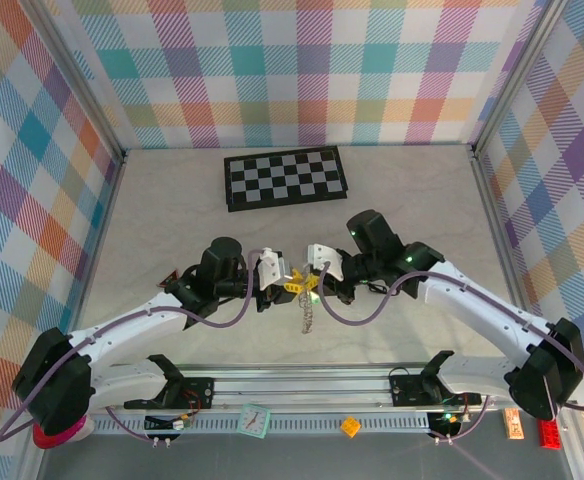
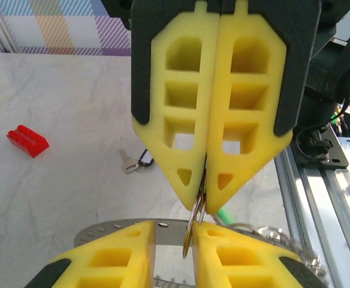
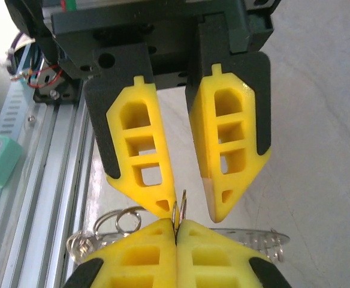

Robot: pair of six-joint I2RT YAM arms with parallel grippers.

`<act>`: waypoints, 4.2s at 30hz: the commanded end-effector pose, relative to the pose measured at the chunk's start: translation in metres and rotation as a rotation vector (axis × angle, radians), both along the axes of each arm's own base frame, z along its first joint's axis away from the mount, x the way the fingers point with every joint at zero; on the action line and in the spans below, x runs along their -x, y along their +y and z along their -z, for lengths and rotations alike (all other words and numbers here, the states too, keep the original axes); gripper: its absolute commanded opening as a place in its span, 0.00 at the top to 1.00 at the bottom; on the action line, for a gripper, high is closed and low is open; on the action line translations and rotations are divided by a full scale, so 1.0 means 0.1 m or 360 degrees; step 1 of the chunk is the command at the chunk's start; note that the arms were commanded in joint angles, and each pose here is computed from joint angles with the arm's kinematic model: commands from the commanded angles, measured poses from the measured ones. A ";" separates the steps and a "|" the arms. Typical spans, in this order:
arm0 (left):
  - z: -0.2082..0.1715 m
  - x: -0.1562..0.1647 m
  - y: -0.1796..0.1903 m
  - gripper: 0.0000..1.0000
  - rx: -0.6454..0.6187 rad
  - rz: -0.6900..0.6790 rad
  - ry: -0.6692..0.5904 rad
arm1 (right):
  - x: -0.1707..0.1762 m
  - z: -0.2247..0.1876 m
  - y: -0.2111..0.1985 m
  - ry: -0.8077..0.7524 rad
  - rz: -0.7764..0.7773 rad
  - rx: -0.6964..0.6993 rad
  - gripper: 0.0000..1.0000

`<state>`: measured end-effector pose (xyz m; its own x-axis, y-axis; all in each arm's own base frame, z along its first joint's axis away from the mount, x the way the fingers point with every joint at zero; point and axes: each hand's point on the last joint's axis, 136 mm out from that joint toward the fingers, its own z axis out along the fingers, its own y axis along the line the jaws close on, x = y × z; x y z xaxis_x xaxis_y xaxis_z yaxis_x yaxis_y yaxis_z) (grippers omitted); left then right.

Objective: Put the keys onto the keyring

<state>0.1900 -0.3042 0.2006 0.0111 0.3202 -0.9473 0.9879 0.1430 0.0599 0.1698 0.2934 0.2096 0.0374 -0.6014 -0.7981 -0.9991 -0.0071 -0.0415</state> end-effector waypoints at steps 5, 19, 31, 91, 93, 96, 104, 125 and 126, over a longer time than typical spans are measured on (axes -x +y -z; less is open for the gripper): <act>-0.08 0.04 -0.04 0.98 -0.0039 0.0071 -0.0028 | 0.07 -0.06 0.08 -0.0023 -0.0093 0.0031 1.00; -0.04 0.12 -0.01 1.00 0.0075 0.0101 -0.0097 | 0.05 0.04 -0.05 0.0166 0.0128 -0.0204 0.59; -0.05 0.14 -0.02 1.00 0.0099 0.0108 -0.0109 | -0.02 0.15 -0.03 0.0200 0.0176 -0.0166 0.68; -0.22 0.23 -0.04 1.00 0.0340 0.0141 -0.0122 | -0.02 -0.11 0.09 0.0086 0.0048 -0.0484 0.94; -0.22 0.20 -0.03 1.00 0.0334 0.0112 -0.0119 | -0.01 -0.12 0.09 0.0075 0.0032 -0.0476 1.00; -0.19 0.13 0.00 0.80 0.0282 0.0028 -0.0115 | -0.02 -0.11 0.04 0.0037 0.0045 -0.0411 1.00; -0.09 0.11 0.07 0.72 0.0002 0.0021 -0.0133 | -0.01 0.02 -0.06 -0.0004 0.0028 -0.0072 1.00; -0.16 0.10 0.00 1.00 -0.0027 0.0099 -0.0136 | 0.08 -0.11 0.12 -0.0077 -0.0097 0.0034 1.00; -0.17 0.11 0.00 1.00 -0.0024 0.0101 -0.0136 | 0.06 -0.12 0.12 -0.0077 -0.0065 0.0013 0.97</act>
